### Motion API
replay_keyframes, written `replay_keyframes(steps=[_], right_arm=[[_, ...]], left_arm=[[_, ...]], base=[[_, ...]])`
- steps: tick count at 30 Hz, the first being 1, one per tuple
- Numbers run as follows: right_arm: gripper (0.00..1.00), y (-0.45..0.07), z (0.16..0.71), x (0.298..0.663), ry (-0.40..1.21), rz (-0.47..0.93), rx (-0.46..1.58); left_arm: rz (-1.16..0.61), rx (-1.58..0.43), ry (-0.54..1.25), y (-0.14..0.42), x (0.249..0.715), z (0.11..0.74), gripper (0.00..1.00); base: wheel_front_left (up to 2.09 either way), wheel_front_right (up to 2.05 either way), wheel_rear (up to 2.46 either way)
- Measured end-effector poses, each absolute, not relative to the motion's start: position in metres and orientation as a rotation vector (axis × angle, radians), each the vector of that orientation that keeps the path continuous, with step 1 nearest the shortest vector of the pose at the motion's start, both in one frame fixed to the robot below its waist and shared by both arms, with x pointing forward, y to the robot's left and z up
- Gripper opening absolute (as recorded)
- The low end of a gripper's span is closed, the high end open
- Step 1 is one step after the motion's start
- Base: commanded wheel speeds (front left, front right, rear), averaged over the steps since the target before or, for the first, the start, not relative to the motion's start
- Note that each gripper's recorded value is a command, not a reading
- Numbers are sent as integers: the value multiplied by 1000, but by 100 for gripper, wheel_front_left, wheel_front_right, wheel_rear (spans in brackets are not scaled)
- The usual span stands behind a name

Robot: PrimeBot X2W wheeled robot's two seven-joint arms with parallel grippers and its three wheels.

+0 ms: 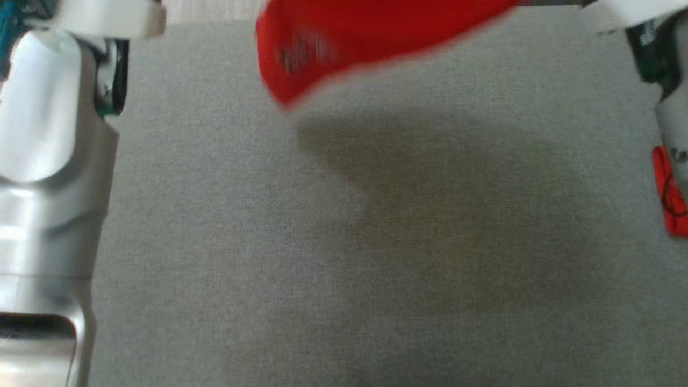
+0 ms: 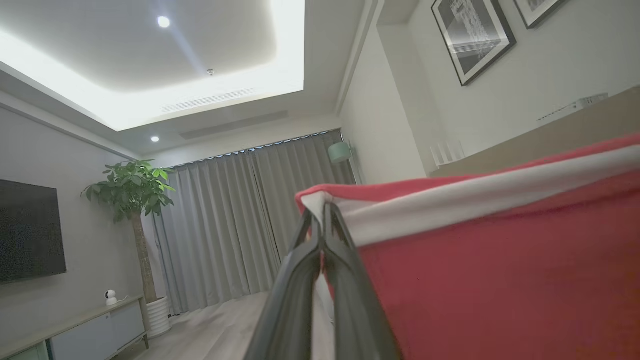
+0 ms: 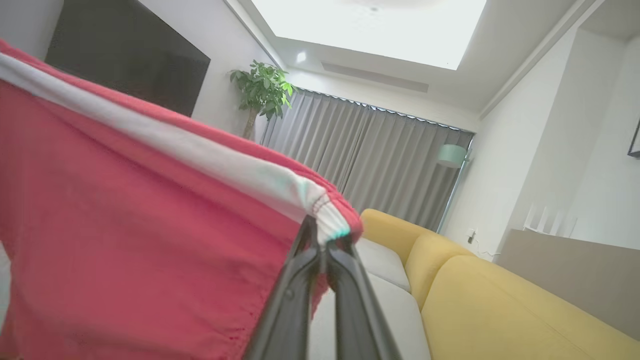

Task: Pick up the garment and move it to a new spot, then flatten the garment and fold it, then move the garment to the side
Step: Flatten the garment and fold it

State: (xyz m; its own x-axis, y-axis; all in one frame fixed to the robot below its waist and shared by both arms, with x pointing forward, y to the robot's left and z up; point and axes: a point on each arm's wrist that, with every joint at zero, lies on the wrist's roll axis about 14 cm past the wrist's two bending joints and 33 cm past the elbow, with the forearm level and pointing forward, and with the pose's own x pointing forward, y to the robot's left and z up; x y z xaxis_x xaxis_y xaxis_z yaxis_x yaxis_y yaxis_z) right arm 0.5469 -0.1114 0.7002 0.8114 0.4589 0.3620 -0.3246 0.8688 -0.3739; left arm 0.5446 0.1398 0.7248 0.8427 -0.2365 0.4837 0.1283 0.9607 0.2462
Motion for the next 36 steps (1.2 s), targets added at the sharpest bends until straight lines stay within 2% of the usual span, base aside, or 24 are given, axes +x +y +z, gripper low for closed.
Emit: replay_keyframes(steps=[5,8,9,13,18,29,31,36], right_arm=[[0,-114,684,557,-428,400,-333],[0,-110,634,545,-321,431,-329],[0,-108,590,530,-222,454,-310],[0,-108,497,478,7,496,-256],[0,-105,432,412,188,508,-165],[0,-95,404,323,283,532,-66],[0,-93,405,315,284,531,-35],[0,-95,415,334,262,499,28]], left_arm=[[-182,181,-529,140,543,715,0],[-183,122,-355,144,529,641,0],[-180,76,-238,143,511,590,0],[-137,-49,22,145,452,487,0],[-84,-130,228,151,378,416,0],[-34,-158,310,160,292,389,0],[-46,-137,279,160,295,398,0],[-139,-65,188,152,340,426,0]], base=[[0,0,0],[0,0,0],[0,0,0],[0,0,0],[0,0,0],[0,0,0],[0,0,0],[0,0,0]])
